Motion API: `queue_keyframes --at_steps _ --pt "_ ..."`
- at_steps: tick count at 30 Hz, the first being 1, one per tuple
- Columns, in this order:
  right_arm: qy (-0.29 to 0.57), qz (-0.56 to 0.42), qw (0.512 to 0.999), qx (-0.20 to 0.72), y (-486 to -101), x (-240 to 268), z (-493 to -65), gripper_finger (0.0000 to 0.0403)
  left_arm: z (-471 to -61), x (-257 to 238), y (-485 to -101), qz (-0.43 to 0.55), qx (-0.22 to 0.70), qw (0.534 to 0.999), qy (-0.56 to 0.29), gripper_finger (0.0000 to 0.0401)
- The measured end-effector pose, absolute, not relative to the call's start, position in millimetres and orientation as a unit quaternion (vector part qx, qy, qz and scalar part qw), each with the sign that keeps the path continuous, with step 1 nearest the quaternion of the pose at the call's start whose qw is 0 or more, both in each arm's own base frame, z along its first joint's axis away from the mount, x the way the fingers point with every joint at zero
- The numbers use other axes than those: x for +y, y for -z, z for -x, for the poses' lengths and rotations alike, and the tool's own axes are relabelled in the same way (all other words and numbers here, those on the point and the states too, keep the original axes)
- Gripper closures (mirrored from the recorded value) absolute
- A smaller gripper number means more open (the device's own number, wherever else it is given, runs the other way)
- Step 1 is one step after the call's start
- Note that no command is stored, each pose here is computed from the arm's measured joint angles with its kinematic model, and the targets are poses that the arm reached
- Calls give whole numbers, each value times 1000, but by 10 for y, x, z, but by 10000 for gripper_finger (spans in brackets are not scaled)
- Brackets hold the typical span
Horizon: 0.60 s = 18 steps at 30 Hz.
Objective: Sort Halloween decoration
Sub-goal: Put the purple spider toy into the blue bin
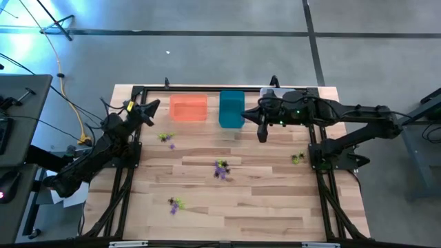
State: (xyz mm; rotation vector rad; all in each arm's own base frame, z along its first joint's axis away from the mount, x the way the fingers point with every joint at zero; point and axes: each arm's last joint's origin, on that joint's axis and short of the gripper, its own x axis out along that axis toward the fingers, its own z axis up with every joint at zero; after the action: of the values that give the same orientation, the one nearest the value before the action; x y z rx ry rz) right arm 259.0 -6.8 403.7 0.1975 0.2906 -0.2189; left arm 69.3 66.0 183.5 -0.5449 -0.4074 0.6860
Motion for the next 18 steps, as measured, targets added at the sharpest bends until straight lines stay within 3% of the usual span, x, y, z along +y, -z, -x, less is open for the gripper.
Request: queue_keyframes --at_steps 6,12,18 --pt "109 -98 979 145 -4036 -69 -2589 403 -694 654 -1862 310 -223 873 -305 386" --pt "100 -81 978 165 -4002 -64 -2578 403 -744 536 -1979 258 -182 934 -165 386" --pt "88 -74 978 174 -3989 -58 -2575 403 -739 406 -2406 197 -197 954 -111 386"
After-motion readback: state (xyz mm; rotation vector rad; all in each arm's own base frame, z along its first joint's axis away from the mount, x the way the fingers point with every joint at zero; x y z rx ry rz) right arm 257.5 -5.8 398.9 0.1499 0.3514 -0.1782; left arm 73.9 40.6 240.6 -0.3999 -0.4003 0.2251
